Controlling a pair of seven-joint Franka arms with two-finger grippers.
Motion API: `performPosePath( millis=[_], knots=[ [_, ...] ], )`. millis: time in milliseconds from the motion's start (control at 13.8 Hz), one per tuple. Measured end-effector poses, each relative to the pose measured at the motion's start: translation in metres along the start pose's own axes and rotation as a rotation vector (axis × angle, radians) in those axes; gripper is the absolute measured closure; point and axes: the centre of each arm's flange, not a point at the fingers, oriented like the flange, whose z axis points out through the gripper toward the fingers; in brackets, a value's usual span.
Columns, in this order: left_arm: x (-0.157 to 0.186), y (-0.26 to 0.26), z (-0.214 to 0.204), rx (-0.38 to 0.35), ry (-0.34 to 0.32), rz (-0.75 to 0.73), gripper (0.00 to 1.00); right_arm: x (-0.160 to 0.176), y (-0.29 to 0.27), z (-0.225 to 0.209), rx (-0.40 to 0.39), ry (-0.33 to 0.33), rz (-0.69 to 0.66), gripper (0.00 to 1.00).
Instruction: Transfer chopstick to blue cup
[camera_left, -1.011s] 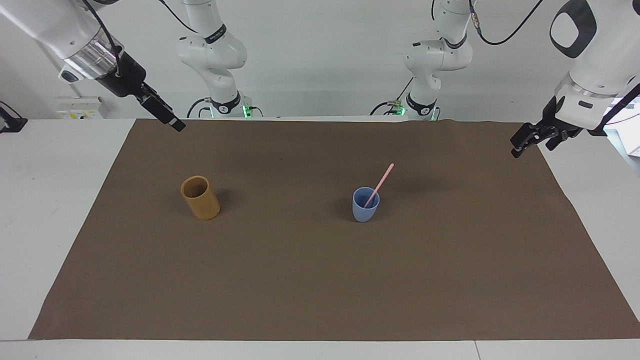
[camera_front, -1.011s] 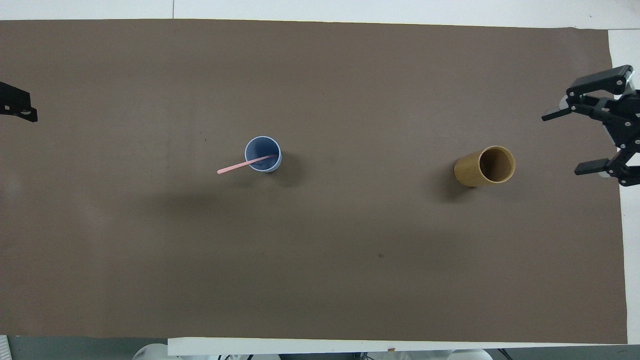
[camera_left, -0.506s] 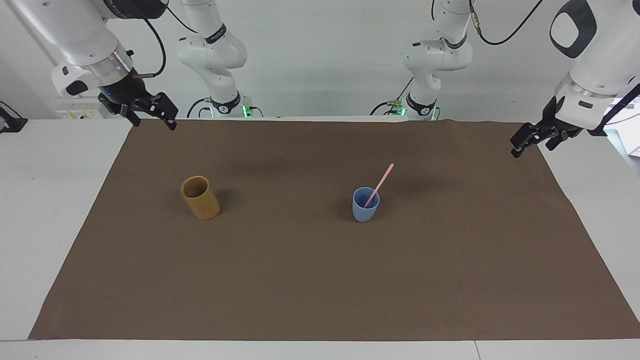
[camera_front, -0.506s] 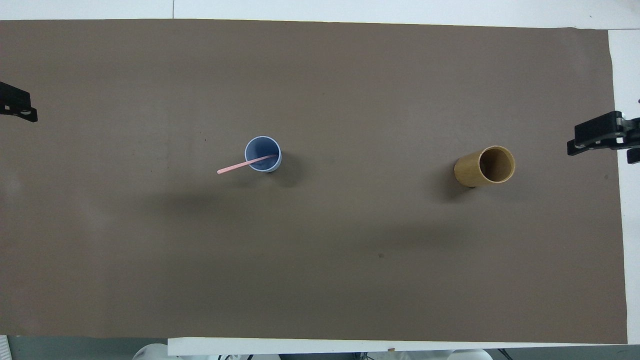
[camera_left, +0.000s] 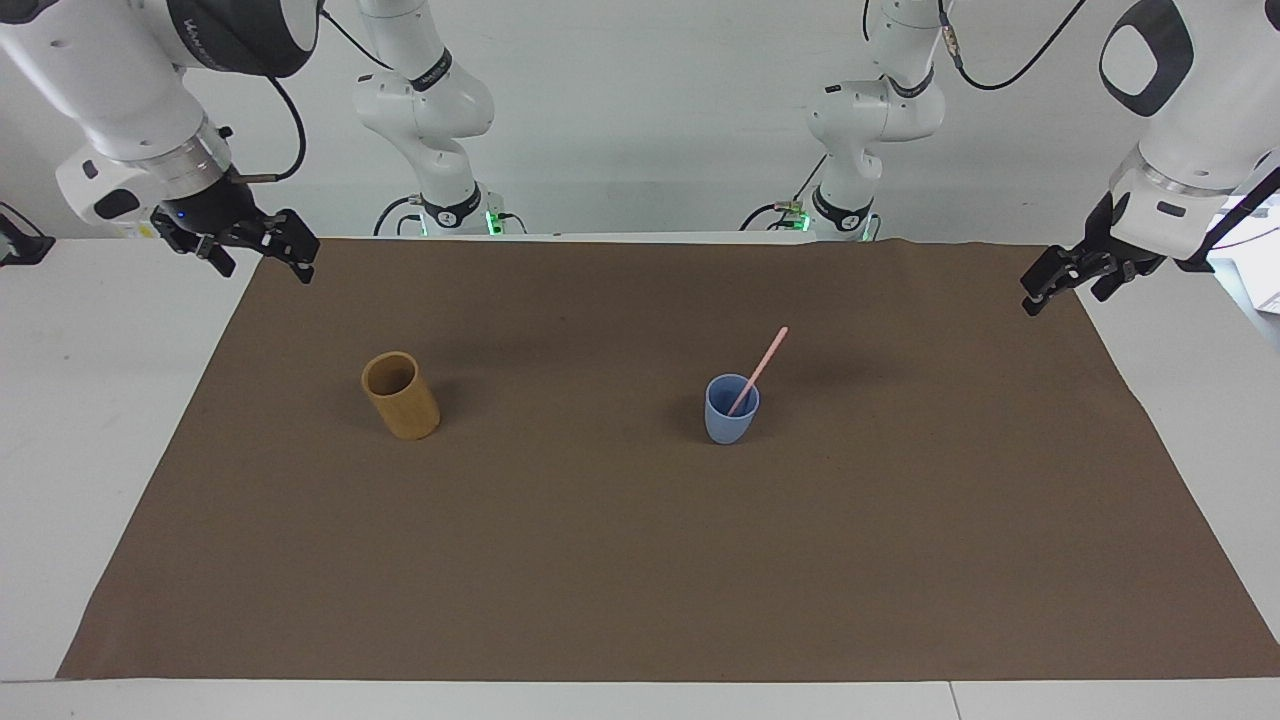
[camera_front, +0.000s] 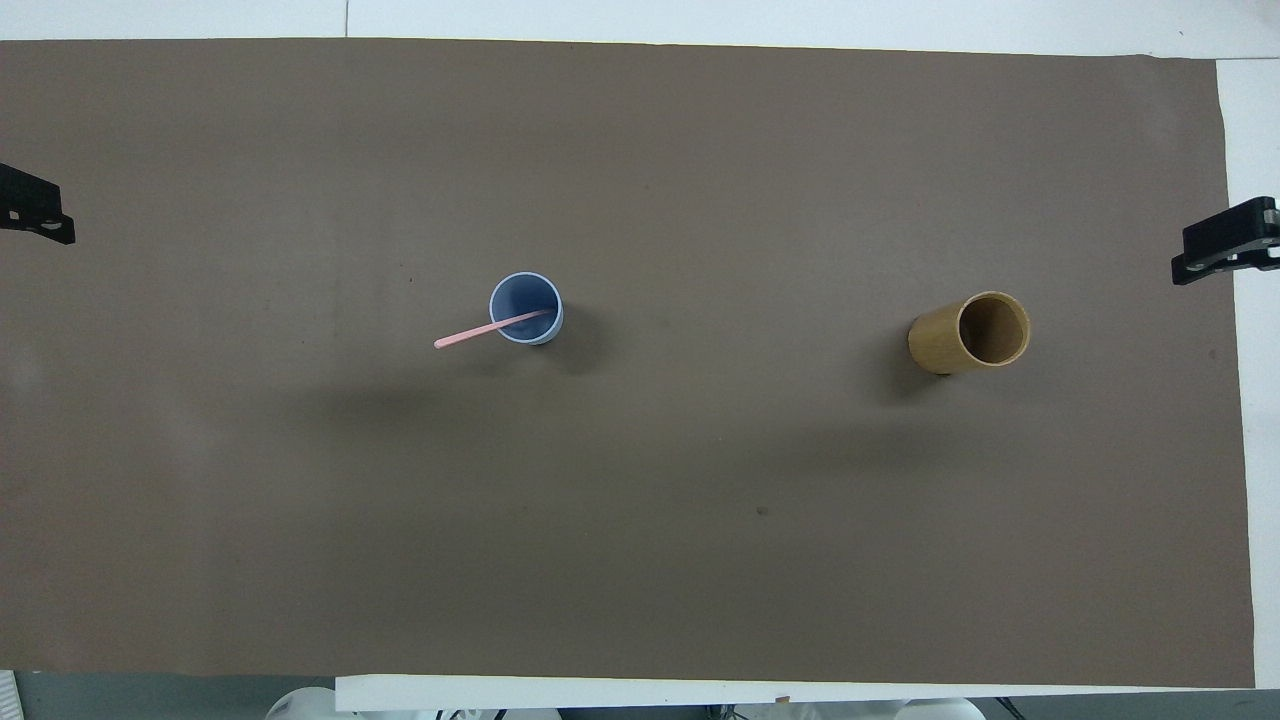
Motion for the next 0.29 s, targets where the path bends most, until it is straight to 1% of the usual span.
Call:
performPosePath(
  millis=[289],
  knots=[
    [0.0,0.0,0.0,0.0,0.0,0.0,0.0,-0.0064,0.0012,-0.0068,0.0,0.006,-0.036,0.0]
  ],
)
